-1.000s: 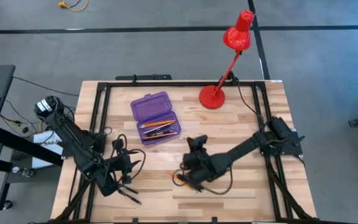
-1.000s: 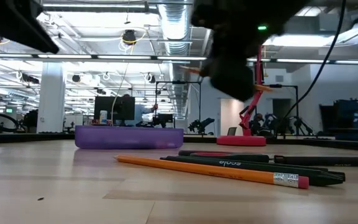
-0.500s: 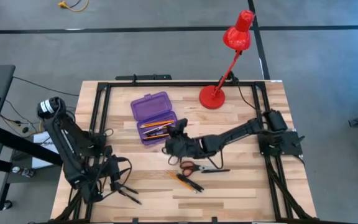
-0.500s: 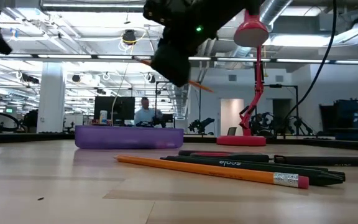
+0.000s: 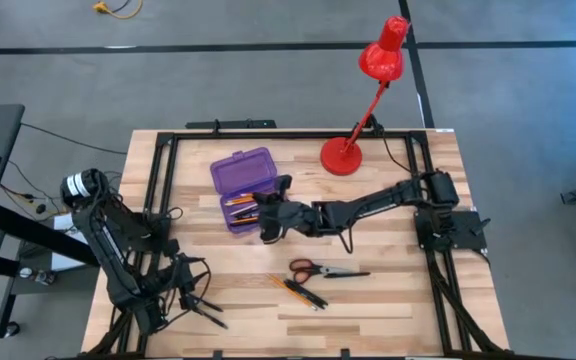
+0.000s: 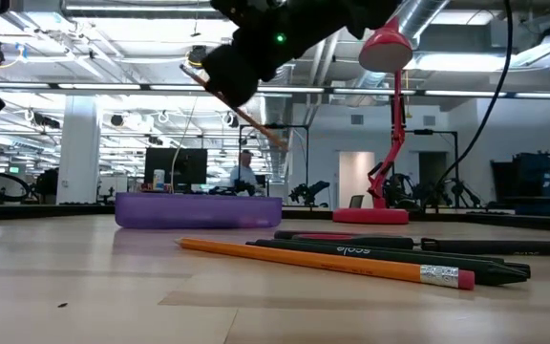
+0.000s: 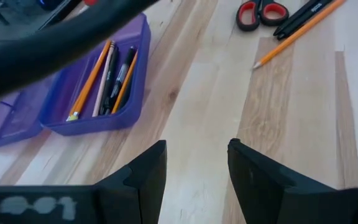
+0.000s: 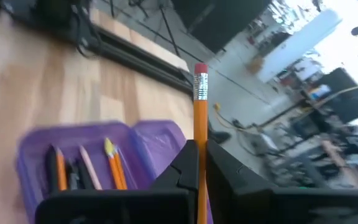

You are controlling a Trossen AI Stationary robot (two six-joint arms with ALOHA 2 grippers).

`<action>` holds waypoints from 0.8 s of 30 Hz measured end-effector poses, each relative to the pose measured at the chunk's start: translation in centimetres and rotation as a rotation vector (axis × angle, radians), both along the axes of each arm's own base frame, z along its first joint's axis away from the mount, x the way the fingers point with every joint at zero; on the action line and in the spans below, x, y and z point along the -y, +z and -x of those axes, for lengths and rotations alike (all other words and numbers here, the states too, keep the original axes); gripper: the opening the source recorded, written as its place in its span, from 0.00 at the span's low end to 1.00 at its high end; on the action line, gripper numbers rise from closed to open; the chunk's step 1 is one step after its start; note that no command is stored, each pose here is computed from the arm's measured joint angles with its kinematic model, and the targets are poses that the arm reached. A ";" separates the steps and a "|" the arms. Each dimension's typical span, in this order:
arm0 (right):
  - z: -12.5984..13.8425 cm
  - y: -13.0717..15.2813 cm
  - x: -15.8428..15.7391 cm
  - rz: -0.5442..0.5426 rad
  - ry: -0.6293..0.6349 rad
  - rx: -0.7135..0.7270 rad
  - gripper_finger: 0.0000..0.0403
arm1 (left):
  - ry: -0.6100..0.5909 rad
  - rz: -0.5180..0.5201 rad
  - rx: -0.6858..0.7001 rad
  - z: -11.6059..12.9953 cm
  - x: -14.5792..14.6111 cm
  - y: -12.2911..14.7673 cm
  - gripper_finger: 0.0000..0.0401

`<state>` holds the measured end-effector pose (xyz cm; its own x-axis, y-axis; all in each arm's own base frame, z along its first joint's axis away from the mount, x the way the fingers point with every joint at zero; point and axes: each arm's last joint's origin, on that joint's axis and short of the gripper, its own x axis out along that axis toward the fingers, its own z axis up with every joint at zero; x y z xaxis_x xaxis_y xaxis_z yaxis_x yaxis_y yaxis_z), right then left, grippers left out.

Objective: Pick & place school supplies into a supply box
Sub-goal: Put the yellow pencil into the purple supply box

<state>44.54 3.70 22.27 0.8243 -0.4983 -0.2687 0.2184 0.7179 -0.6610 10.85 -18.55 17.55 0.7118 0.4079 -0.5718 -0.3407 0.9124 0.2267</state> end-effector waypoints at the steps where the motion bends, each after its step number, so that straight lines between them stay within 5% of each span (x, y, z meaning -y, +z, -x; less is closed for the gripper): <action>1: -0.1 0.1 0.2 -0.017 0.007 0.010 0.00 | -0.001 -0.006 0.002 0.0 0.0 0.0 0.39; 15: -1.8 -2.3 2.3 -0.187 0.097 0.060 0.00 | -0.005 -0.014 0.025 -0.1 0.0 0.1 0.39; 24: -3.7 -5.1 2.3 -0.150 0.070 -0.048 0.00 | -0.006 -0.018 0.023 0.0 0.0 0.2 0.39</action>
<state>48.25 1.44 17.14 0.8400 -0.3915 -0.3756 0.1350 0.8214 -0.5541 10.90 -18.53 17.71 0.7271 0.4137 -0.5479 -0.3404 0.9103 0.2356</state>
